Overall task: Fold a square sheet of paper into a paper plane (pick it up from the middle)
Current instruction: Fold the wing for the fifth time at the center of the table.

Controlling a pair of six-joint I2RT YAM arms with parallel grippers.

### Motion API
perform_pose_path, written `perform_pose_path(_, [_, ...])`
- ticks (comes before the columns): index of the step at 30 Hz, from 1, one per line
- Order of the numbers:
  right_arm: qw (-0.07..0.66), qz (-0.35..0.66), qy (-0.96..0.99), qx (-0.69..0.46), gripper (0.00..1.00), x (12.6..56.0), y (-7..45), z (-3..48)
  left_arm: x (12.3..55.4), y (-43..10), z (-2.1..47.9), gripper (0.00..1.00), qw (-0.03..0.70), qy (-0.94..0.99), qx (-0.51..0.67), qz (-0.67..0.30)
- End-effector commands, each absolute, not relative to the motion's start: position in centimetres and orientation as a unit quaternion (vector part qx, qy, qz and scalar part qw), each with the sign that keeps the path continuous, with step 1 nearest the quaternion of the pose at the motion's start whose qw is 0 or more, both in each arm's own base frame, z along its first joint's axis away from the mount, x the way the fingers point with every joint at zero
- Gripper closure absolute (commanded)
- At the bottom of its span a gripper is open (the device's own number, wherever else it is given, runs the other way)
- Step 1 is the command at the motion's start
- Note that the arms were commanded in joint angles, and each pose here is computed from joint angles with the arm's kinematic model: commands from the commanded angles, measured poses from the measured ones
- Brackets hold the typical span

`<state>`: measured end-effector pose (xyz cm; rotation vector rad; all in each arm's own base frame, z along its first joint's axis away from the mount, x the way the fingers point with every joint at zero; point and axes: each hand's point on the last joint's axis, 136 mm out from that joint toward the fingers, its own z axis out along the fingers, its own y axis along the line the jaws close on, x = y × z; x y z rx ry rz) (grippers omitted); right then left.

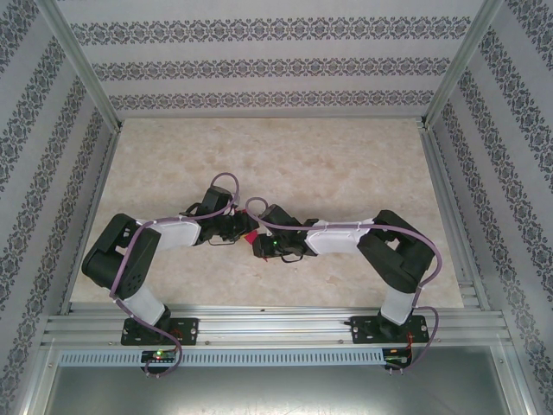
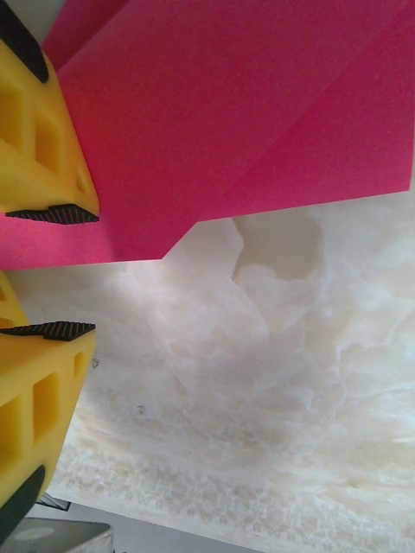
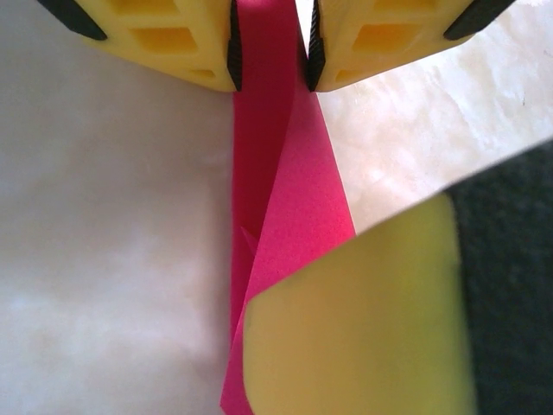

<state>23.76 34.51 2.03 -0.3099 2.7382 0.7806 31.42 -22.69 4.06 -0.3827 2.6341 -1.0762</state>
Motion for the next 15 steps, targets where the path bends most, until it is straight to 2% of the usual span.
perform_pose_path(1, [0.120,0.274,0.949,-0.102,0.76,23.02,34.59,0.76,31.63,-22.85,4.17,0.61,0.130,0.911,-0.121,-0.372])
perform_pose_path(12, [0.106,0.281,0.950,-0.089,0.82,22.93,34.38,0.23,31.82,-22.99,4.05,0.61,0.128,0.911,-0.120,-0.372])
perform_pose_path(15, [0.102,0.289,0.948,-0.087,0.88,22.82,34.50,0.20,31.80,-22.91,4.27,0.61,0.132,0.911,-0.120,-0.372])
